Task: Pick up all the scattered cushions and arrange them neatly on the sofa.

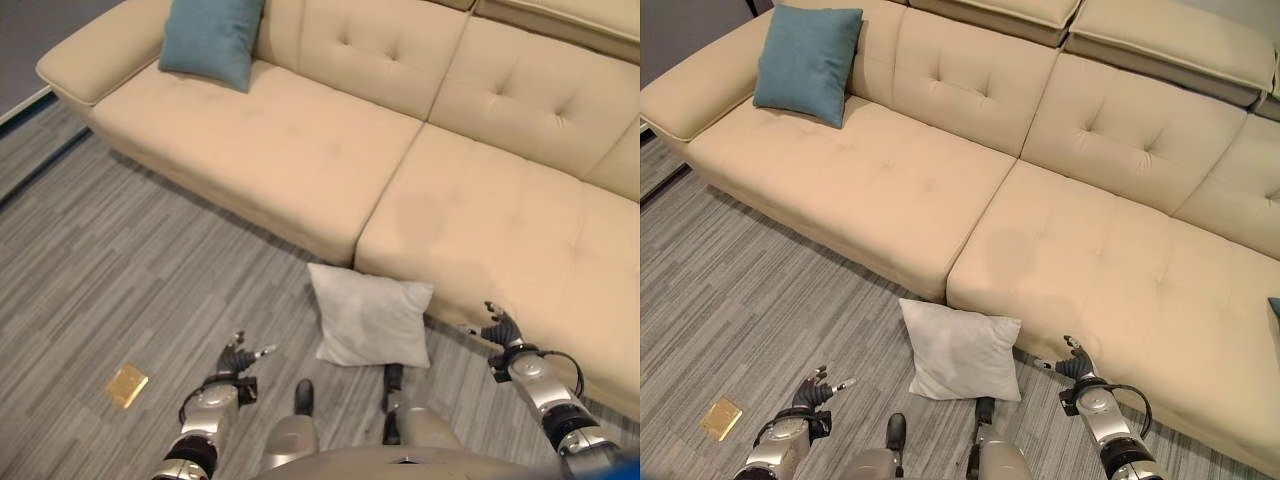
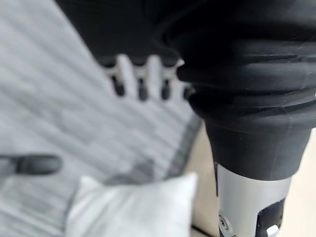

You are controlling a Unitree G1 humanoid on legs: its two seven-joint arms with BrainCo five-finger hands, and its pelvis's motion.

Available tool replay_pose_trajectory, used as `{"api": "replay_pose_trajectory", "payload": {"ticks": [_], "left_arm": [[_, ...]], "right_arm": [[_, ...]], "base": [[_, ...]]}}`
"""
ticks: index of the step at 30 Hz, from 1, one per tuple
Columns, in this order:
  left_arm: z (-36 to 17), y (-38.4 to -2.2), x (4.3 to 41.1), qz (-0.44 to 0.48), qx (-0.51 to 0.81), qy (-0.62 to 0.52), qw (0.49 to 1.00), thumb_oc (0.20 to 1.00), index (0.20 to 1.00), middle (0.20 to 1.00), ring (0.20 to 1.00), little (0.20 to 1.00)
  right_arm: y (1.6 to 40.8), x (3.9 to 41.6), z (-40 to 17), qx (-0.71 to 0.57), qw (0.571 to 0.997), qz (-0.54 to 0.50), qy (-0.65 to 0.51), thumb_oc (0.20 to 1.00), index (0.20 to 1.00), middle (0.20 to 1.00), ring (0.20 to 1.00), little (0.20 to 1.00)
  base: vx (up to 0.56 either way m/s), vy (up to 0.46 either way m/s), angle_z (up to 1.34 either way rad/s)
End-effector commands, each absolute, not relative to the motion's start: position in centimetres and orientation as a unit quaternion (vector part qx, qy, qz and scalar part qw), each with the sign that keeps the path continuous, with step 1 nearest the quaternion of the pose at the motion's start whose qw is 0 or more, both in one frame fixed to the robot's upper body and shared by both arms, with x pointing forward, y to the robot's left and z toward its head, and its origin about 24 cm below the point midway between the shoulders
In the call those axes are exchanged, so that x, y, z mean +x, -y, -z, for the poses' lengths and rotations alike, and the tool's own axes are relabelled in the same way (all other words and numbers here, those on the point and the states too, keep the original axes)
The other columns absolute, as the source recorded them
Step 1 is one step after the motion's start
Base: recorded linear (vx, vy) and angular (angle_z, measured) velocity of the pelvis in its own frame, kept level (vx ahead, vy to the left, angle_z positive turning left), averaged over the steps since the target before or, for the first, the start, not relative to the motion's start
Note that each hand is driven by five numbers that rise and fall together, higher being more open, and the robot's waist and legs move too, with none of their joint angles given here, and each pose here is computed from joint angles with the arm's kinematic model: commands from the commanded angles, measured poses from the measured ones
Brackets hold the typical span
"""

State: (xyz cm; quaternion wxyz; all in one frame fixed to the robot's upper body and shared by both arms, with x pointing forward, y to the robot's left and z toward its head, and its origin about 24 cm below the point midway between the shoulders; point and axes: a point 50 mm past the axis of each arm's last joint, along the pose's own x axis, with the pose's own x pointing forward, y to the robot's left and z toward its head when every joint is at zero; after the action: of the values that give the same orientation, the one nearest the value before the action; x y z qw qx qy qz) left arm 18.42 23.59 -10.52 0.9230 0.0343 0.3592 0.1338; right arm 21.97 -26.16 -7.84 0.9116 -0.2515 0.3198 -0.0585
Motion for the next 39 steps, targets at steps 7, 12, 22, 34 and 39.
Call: {"api": "replay_pose_trajectory", "payload": {"ticks": [7,12,22,34,39], "left_arm": [[8.6,-25.7,20.2,-0.145,0.069,-0.312,0.936,1.000,1.000,1.000,1.000,1.000],[9.2,-26.3,19.1,-0.161,0.060,-0.331,0.928,1.000,1.000,1.000,1.000,1.000],[9.6,-25.3,18.9,-0.145,0.052,-0.340,0.928,1.000,1.000,1.000,1.000,1.000],[8.5,-25.9,20.1,-0.156,0.057,-0.310,0.936,1.000,1.000,1.000,1.000,1.000],[9.4,-26.0,18.9,-0.155,0.058,-0.336,0.927,1.000,1.000,1.000,1.000,1.000]], "right_arm": [[25.1,24.0,6.6,-0.262,0.923,0.043,-0.279,1.000,1.000,1.000,1.000,1.000],[25.2,23.7,6.8,-0.264,0.921,0.041,-0.285,1.000,1.000,1.000,1.000,1.000],[26.6,22.7,6.7,-0.255,0.920,0.068,-0.291,1.000,1.000,1.000,1.000,1.000],[25.3,23.7,6.7,-0.254,0.923,0.053,-0.283,1.000,1.000,1.000,1.000,1.000],[26.1,23.2,6.8,-0.256,0.920,0.060,-0.292,1.000,1.000,1.000,1.000,1.000]], "base": [[-0.11,0.077,-0.34],[0.05,-0.061,0.02],[0.04,-0.041,0.17],[-0.07,0.056,-0.23],[0.05,-0.064,0.00]]}}
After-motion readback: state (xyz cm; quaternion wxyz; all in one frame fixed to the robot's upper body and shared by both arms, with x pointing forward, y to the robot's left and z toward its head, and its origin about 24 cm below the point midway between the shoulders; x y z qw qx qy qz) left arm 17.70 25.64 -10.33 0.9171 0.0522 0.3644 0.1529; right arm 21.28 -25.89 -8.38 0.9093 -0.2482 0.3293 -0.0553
